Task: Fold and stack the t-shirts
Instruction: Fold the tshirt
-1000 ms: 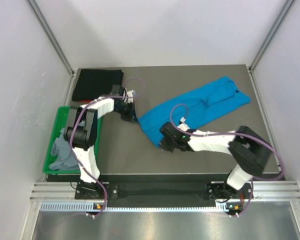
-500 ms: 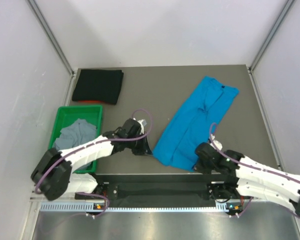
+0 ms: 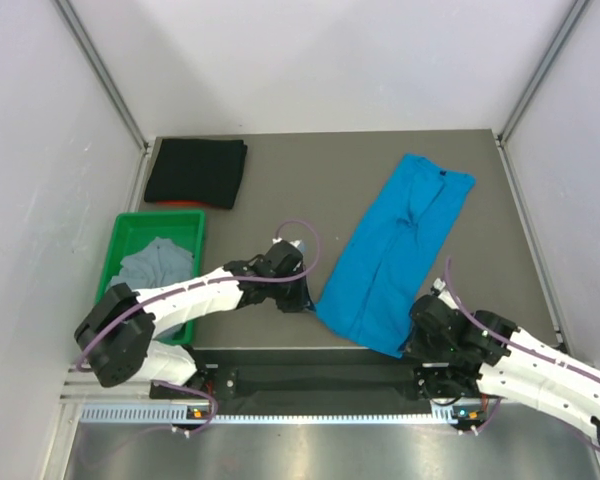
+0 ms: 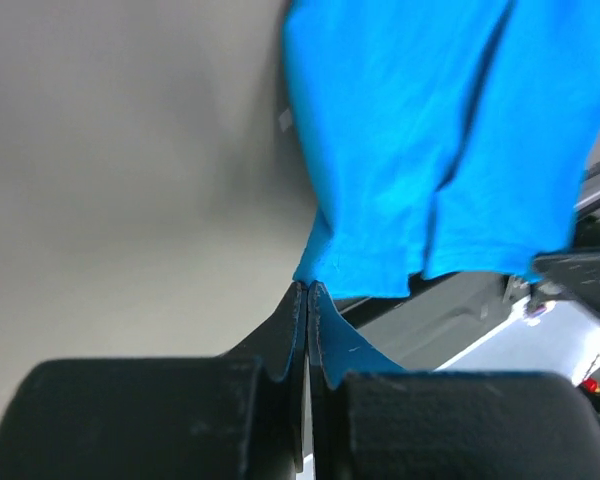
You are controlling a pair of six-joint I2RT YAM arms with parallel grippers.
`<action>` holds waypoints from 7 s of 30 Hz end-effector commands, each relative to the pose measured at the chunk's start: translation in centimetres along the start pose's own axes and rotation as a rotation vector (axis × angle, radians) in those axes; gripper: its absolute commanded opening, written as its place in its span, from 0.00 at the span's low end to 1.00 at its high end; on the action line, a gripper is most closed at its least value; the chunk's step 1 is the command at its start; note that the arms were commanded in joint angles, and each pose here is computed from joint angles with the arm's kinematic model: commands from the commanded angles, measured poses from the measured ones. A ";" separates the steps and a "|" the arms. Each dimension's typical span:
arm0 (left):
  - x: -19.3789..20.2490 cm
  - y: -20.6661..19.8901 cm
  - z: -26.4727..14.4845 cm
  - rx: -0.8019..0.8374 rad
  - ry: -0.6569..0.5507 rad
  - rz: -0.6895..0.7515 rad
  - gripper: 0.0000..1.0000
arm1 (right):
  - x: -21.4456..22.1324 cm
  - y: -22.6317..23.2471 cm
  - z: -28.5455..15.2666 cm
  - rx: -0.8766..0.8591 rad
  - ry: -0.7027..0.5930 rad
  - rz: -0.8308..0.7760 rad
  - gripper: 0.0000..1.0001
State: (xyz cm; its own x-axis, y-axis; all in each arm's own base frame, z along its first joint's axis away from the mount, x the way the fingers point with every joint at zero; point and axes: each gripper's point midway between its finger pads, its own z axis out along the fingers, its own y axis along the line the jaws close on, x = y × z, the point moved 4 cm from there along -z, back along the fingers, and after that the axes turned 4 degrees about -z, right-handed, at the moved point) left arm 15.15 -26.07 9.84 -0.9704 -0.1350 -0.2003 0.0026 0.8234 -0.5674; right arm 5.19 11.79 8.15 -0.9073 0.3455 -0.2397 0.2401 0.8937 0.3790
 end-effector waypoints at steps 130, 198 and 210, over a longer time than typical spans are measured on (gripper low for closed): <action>-16.9 -4.8 11.4 0.251 -0.045 0.432 0.56 | -17.1 -3.5 4.4 -0.171 -0.215 0.290 0.49; -18.2 -6.2 11.5 0.307 -0.077 0.344 0.49 | -21.4 -2.5 -1.7 0.008 -0.332 0.190 0.46; -17.1 -5.2 13.4 0.343 -0.011 0.339 0.36 | -22.0 -2.2 -1.0 -0.023 -0.330 0.190 0.46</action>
State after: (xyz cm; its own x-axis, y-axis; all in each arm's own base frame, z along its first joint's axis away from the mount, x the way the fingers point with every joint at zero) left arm 34.67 -34.97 6.02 -0.9036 0.0854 -0.4197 0.3788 0.6167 -0.6901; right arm 22.67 1.89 11.94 -0.7138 0.5880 -0.3805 0.4253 0.7956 0.4315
